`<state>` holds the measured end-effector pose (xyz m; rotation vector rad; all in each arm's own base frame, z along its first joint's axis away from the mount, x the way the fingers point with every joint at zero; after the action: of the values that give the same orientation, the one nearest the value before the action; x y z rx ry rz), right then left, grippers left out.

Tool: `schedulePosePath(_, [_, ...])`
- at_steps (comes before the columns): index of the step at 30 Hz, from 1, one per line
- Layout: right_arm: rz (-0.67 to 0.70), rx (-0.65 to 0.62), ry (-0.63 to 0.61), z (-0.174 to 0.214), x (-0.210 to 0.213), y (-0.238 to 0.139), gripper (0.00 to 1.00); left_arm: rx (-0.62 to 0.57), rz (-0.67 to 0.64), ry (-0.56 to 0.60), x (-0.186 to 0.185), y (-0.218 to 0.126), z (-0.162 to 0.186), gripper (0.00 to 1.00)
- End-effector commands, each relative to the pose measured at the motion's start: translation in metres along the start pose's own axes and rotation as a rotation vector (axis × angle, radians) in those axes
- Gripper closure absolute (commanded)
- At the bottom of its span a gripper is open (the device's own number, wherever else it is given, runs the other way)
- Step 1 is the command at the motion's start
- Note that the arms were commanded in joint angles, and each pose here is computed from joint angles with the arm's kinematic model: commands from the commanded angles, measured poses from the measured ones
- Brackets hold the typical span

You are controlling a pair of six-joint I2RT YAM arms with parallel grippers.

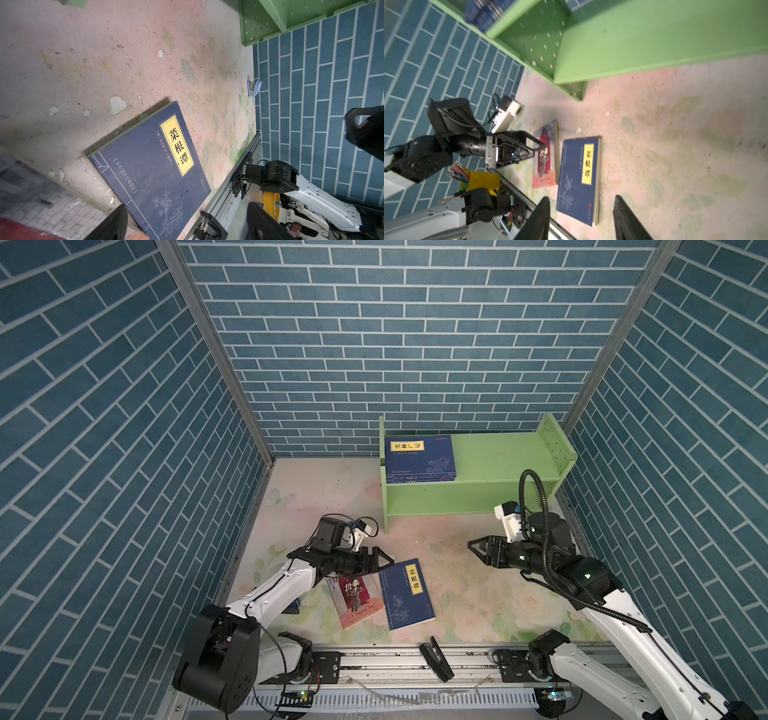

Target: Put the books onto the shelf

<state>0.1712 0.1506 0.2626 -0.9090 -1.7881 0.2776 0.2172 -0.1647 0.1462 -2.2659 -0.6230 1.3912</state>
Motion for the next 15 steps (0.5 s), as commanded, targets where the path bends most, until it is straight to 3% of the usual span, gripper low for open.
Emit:
schedulePosePath(1, [-0.002,0.072,0.029,0.017,-0.005,0.014,0.49,-0.006,0.046,-0.008,0.000,0.009,0.003,0.08])
schedulePosePath(9, [0.036,0.151,0.082,0.047,-0.030,0.064,0.48,0.090,-0.002,-0.037,0.013,0.029,0.028,0.06])
schedulePosePath(15, [0.038,0.149,0.095,0.055,-0.035,0.079,0.47,0.145,-0.156,-0.025,0.031,0.032,0.034,0.06])
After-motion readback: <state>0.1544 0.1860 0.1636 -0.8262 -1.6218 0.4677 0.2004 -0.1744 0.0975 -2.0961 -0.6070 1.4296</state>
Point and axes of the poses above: each gripper's point midway between its finger pads, its own y axis out along the fingers, its own x axis along the line the jaws close on, z = x × y, the point moved 6 cm from there along -y, back along the fingers, and after that the axes turned 13 degrees about y, right-handed, at the moved point
